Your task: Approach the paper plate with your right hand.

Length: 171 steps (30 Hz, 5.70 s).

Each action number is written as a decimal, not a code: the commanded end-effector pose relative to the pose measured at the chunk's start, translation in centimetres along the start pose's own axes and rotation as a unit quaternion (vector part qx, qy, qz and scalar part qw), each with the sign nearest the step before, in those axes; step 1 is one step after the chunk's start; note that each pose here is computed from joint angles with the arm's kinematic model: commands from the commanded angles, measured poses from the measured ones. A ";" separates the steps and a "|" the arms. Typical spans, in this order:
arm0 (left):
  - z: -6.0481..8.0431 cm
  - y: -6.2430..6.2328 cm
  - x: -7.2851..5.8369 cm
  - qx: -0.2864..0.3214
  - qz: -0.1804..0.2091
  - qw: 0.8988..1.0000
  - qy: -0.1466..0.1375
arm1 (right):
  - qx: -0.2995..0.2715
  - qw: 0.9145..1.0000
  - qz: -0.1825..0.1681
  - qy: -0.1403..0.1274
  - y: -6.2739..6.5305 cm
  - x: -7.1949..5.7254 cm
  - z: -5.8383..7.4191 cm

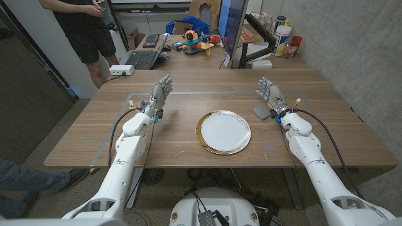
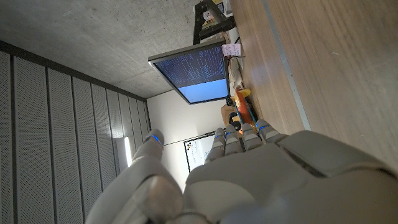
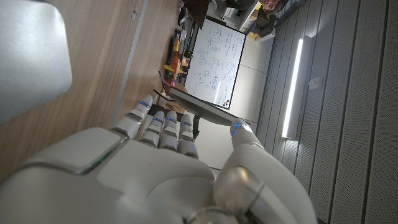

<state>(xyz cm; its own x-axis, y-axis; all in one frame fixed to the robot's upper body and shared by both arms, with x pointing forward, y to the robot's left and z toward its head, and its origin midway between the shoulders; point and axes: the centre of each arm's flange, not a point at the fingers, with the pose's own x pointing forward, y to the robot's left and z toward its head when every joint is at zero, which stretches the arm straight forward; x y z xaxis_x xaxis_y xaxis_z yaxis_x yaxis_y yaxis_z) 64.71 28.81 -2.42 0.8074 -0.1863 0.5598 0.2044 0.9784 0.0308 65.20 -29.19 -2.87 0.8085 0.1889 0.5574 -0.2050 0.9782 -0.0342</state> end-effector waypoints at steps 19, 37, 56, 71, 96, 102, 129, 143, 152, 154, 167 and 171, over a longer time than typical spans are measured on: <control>0.2 0.6 -0.4 0.005 0.002 1.000 0.002 | -0.018 1.000 0.007 -0.017 0.8 -0.3 0.6; 0.8 0.8 -0.8 0.012 0.003 1.000 0.000 | -0.030 0.999 0.023 -0.036 1.6 -0.6 1.3; 1.0 0.5 -0.8 0.011 0.001 1.000 -0.006 | -0.037 0.998 0.030 -0.048 1.8 -1.1 1.9; 0.8 0.3 -0.9 0.011 0.002 1.000 -0.007 | -0.050 0.996 0.040 -0.062 2.0 -1.4 2.8; 0.8 0.4 -1.0 0.010 0.001 1.000 -0.007 | -0.066 0.993 0.058 -0.083 3.0 -1.5 4.1; 1.0 0.4 -1.0 0.012 0.000 1.000 -0.008 | -0.068 0.992 0.059 -0.086 3.2 -1.5 4.3; 1.3 0.2 -0.8 0.016 -0.001 1.000 -0.007 | -0.079 0.990 0.064 -0.102 3.5 -1.7 4.6; 1.6 0.0 -0.8 0.018 -0.001 1.000 -0.009 | -0.091 0.986 0.067 -0.121 3.8 -2.4 5.0; 1.8 -0.1 -0.7 0.020 -0.003 1.000 -0.011 | -0.102 0.984 0.071 -0.129 4.0 -2.8 5.3; 1.8 -0.1 -0.7 0.020 -0.003 1.000 -0.011 | -0.104 0.984 0.071 -0.129 4.1 -2.8 5.3; 1.7 0.0 -0.9 0.022 -0.001 1.000 -0.008 | -0.116 0.982 0.080 -0.126 4.3 -2.6 5.3; 1.8 0.0 -0.9 0.024 -0.001 1.000 -0.006 | -0.126 0.980 0.086 -0.126 4.4 -2.5 5.5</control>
<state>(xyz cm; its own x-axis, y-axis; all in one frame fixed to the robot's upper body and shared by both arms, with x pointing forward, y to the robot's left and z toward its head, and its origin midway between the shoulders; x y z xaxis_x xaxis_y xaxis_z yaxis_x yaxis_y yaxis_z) 63.16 29.05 -1.43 0.7974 -0.1885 0.5732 0.1843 0.9806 0.0662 59.32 -26.12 -0.17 0.6120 0.3307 0.7184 -0.1678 0.9420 -0.2907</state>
